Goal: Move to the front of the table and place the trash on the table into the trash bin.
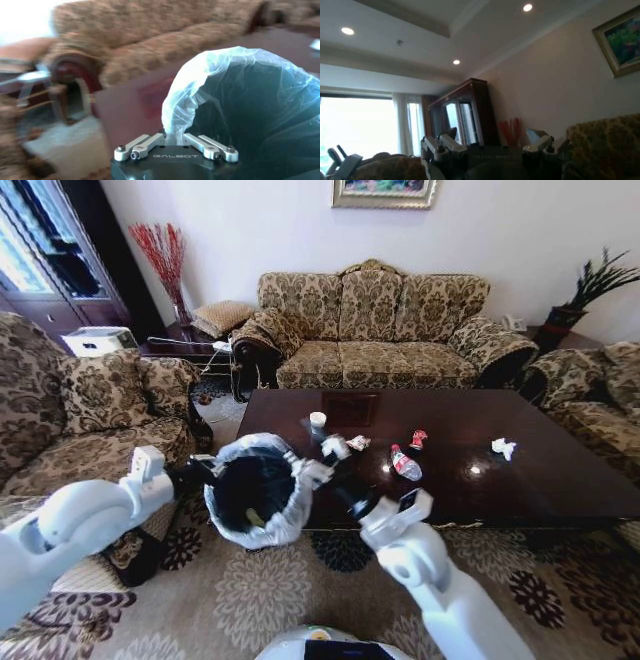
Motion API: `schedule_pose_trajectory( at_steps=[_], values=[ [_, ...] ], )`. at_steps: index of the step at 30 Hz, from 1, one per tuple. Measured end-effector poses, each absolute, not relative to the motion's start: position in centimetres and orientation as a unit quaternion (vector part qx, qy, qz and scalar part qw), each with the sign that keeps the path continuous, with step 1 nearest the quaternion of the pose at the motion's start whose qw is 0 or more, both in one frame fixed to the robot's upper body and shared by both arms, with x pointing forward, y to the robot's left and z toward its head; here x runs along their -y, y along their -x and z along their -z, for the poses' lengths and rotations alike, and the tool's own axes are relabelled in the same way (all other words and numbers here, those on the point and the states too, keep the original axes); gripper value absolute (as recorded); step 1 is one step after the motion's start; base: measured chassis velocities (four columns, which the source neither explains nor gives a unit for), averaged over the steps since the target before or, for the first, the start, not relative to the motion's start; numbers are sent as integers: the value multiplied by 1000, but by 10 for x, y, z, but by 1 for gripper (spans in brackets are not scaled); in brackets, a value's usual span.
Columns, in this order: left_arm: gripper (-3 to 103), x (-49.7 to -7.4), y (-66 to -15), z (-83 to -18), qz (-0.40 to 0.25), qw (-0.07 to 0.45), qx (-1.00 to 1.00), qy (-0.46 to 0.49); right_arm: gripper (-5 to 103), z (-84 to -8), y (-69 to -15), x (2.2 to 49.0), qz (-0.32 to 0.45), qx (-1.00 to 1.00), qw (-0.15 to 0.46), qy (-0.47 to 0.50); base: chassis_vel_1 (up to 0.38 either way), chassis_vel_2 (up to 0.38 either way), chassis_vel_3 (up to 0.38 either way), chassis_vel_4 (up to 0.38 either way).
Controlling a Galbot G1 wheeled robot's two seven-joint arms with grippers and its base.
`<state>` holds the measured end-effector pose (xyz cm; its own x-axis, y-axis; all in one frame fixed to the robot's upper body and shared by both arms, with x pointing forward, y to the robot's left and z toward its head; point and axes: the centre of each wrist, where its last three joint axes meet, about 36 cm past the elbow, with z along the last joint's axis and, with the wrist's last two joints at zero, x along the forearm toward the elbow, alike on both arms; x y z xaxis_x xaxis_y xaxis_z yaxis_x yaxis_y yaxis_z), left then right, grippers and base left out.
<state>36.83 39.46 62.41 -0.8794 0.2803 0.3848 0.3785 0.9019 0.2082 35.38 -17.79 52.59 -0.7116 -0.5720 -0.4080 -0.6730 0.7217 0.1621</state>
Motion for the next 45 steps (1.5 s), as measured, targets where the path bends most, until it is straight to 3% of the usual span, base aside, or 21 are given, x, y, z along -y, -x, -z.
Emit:
schedule_pose_trajectory(
  at_steps=[3,9,28,32,38,45],
  values=[
    [2,-417,-380,-632,121,153,972,130,100,-516,-357,207,-124,-957,110,240,0,0,0,0],
    [2,-421,-384,-649,109,113,980,122,100,-488,-368,215,-108,-973,53,195,0,0,0,0],
    [2,-408,-369,-645,91,91,981,145,100,-458,-383,205,-113,-976,31,184,-62,70,66,-66],
    [2,-411,-372,-646,93,92,981,145,100,-447,-412,208,-111,-979,32,171,-53,40,35,-47],
    [2,-411,-374,-647,96,94,980,148,100,-419,-476,213,-90,-986,-18,142,0,0,0,0],
    [2,-411,-374,-646,96,95,979,149,100,-399,-512,208,-86,-984,-27,153,0,0,0,0]
  ],
)
